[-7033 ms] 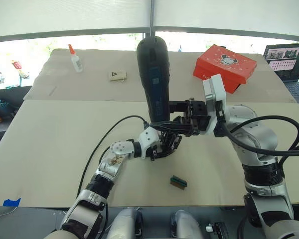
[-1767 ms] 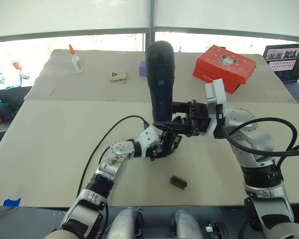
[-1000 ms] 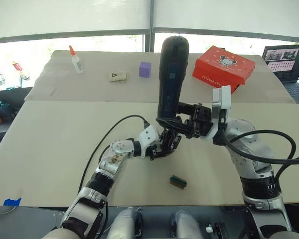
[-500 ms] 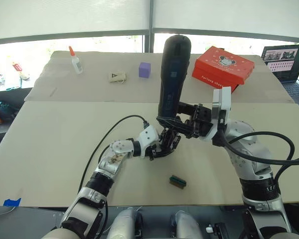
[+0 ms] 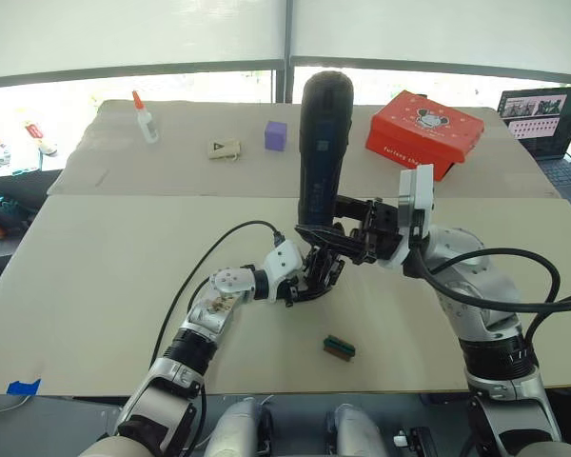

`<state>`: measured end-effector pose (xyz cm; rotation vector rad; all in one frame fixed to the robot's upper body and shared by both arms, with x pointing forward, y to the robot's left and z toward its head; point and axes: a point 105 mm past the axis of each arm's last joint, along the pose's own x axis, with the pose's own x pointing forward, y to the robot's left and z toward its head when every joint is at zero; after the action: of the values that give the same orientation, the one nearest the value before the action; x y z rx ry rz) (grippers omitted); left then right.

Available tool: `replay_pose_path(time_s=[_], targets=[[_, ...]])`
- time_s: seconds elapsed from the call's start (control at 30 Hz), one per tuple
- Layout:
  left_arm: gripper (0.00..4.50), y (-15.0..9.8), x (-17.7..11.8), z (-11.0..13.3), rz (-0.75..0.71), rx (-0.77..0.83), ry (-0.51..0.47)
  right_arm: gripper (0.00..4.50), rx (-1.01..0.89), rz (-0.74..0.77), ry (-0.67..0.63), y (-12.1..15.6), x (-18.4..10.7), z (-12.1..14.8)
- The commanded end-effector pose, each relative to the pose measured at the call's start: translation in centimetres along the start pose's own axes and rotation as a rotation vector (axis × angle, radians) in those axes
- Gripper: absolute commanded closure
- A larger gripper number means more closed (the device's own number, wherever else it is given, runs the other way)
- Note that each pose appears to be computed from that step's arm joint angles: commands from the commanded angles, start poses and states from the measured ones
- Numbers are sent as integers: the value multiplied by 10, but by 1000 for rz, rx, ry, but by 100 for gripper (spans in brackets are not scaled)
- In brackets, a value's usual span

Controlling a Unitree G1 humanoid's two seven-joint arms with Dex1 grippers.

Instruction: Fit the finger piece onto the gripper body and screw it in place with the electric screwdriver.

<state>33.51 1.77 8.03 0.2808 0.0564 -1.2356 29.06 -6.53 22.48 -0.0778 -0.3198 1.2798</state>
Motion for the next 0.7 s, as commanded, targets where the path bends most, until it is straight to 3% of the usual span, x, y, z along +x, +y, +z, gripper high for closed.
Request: replay_pose_path(time_s=[0.03,0.37,0.47,0.7], targets=[[217,11,-3,25,19,66,-68,256,132,-119,248,-12,-21,-60],[217,10,-4,25,23,64,-66,256,84,-153,265,-19,-25,-61],[217,11,-5,24,28,61,-68,256,29,-111,149,-9,-25,-42],[217,12,-5,25,32,60,-67,256,2,-36,175,4,-24,-52]])
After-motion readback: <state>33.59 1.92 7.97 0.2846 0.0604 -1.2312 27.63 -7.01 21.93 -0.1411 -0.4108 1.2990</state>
